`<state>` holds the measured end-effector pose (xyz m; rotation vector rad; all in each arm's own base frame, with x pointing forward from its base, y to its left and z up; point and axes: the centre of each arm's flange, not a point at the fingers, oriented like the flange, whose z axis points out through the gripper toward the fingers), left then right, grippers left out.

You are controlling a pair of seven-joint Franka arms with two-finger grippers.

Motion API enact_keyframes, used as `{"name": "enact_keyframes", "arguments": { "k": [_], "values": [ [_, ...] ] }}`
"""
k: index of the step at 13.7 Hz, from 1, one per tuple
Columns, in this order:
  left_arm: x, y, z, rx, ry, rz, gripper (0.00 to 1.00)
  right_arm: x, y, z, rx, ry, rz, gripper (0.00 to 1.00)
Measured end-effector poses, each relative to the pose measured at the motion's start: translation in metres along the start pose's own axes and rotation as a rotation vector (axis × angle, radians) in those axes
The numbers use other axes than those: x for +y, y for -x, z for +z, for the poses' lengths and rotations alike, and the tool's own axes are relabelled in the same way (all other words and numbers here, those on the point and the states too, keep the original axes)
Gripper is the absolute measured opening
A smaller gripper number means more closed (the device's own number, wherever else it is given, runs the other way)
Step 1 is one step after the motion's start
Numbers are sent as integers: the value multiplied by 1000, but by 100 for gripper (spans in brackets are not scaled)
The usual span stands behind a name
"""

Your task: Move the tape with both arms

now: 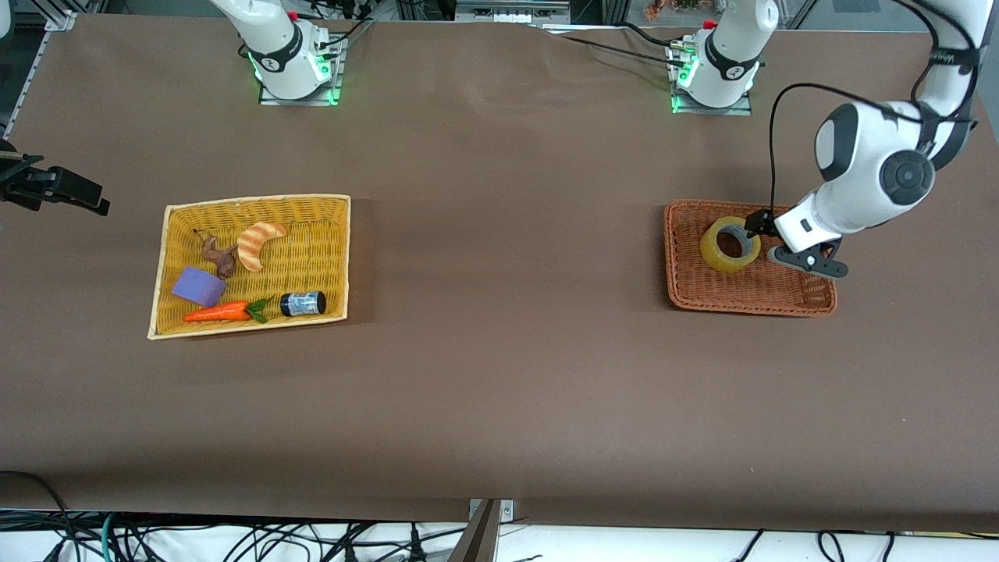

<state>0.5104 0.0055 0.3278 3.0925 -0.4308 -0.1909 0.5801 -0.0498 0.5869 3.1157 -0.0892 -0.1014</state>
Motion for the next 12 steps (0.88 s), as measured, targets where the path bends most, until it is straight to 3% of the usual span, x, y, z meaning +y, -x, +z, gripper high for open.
{"name": "enact_keyframes", "arguments": {
  "k": [3, 7, 12],
  "values": [
    [12, -6, -107, 20, 39, -9, 100, 0, 0, 0, 0, 0, 0, 100],
    [32, 2, -232, 25, 33, -30, 100, 1, 0, 0, 0, 0, 1, 100],
    [94, -5, -259, 16, -2, -140, 100, 1, 0, 0, 0, 0, 2, 100]
  ]
}}
